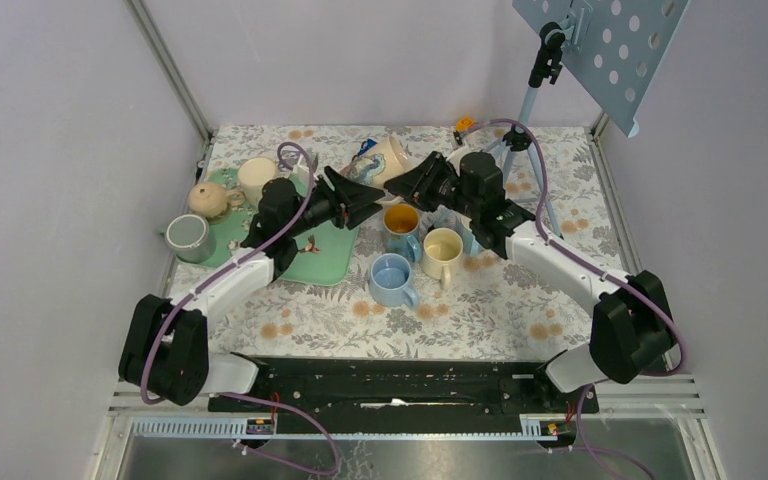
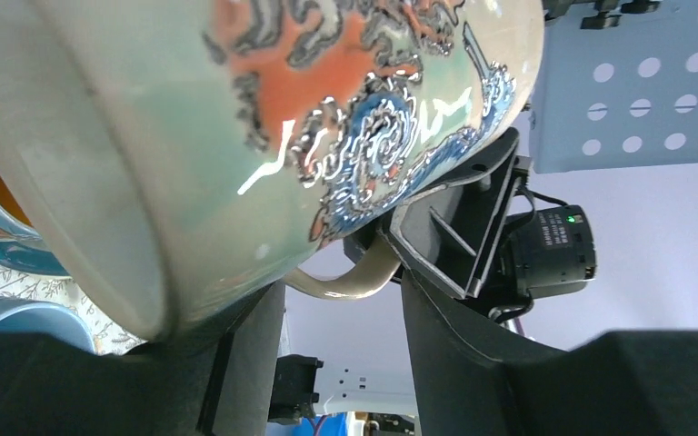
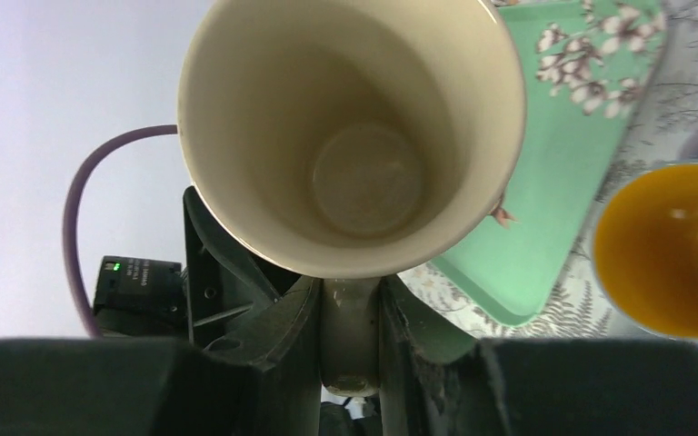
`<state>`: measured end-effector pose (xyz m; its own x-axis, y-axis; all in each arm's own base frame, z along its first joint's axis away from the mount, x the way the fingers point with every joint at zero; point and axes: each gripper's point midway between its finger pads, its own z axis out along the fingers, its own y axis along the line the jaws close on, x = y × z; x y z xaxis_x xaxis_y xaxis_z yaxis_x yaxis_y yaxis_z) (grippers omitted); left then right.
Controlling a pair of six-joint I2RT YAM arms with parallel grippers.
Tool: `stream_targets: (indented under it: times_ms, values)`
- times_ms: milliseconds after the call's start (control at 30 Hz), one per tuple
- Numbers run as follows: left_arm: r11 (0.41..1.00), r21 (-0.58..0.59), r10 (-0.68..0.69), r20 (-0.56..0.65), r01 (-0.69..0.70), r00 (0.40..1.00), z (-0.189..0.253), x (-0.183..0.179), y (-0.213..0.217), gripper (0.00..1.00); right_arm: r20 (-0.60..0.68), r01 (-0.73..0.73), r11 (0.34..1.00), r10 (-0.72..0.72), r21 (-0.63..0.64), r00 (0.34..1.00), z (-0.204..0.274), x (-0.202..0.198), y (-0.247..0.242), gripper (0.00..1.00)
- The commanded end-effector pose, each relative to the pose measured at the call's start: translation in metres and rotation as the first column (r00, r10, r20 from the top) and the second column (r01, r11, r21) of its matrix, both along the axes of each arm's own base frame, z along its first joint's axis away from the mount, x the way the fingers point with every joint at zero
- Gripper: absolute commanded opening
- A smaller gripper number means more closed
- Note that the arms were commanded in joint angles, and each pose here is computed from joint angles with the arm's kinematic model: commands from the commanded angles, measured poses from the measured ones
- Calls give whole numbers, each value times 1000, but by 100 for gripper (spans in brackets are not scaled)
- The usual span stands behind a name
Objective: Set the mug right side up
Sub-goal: Turn over the cup on the tray.
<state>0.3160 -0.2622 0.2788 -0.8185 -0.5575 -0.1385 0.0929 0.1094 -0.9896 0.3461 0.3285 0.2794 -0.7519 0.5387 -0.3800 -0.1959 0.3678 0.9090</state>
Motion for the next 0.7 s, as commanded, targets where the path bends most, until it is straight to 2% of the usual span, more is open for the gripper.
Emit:
stream_targets:
  times_ms: [0,367,667]
  values:
    - [999,-36,-4,147,10,989,33,7,-10,54,235,21,1000,-25,20,972,80,-4,-13,0]
    - [994,-41,-91,144,98,985,33,7,-54,54,317,86,988,-40,-131,947,100,-21,-40,0]
    - [982,-12,-184,124,187,975,22,-15,-92,54,314,132,958,-47,-255,948,92,-44,-70,0]
